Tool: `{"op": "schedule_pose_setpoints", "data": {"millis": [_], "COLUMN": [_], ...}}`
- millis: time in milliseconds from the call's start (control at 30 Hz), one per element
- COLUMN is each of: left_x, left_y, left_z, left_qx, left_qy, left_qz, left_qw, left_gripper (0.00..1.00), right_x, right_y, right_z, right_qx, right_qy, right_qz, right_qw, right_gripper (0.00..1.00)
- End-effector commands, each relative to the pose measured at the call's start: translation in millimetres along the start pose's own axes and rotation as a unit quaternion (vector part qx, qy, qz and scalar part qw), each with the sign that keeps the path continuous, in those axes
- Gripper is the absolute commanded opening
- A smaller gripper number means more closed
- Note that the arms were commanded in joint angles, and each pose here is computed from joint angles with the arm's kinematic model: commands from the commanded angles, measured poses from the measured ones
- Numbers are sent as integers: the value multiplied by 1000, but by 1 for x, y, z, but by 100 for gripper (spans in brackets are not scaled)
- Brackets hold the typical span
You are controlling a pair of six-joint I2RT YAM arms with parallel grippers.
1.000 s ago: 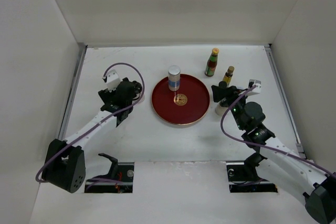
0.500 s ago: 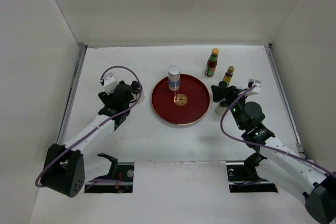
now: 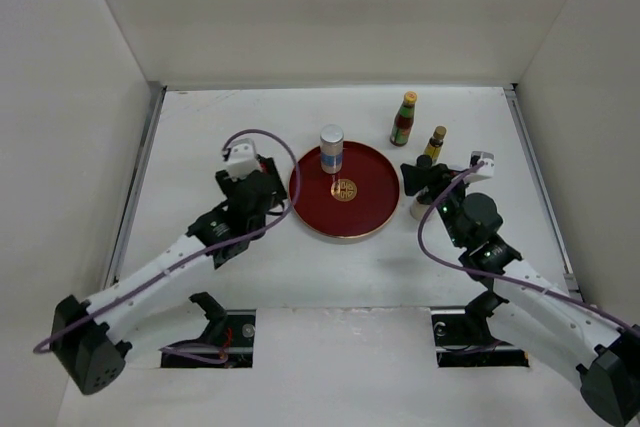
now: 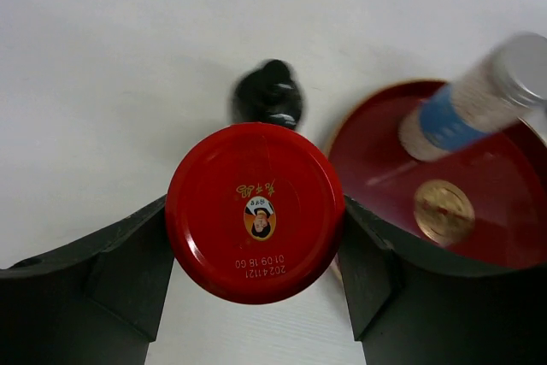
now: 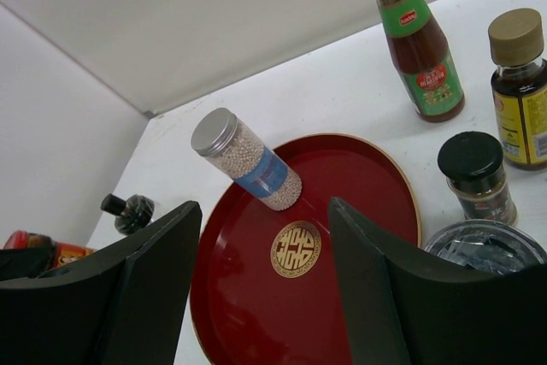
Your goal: Organize the condiment bottles
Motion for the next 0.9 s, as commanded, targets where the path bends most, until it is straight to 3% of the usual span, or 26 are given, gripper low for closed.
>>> {"op": "schedule_pose_setpoints", "data": {"millis": [0, 233, 633, 733, 867], "left_x": [32, 13, -36, -44, -41], "left_y": [-77, -148, -152, -146, -140], "left_z": [12, -26, -90, -93, -83], "left_qx": [-105, -145, -117, -109, -113], "left_qy": [-47, -48, -33, -29, -31], "left_qz": [74, 38, 2, -5, -3], "left_qw": [991, 987, 993, 994, 993], "left_gripper": [39, 39, 43, 55, 84], "right_x": [15, 15, 19, 24, 31], "right_y": [11, 11, 12, 12, 13], "right_z": [-4, -5, -1, 3, 10], "right_qx": [21, 21, 27, 31, 37], "right_qy": [-24, -24, -34, -43, -60], "right_qz": [-11, -10, -11, -13, -17], "right_qw": [999, 999, 999, 999, 997], "right_gripper": [67, 67, 67, 68, 68]}}
Point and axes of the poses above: each gripper's point midway between its finger pads, its own z axis back along the fingers, its own y axis along the line the jaws close on, x = y × z, the point moved 10 cm from there along z, back along the fingers, and after that the axes turned 11 degrees about z, right-handed, at the moved point
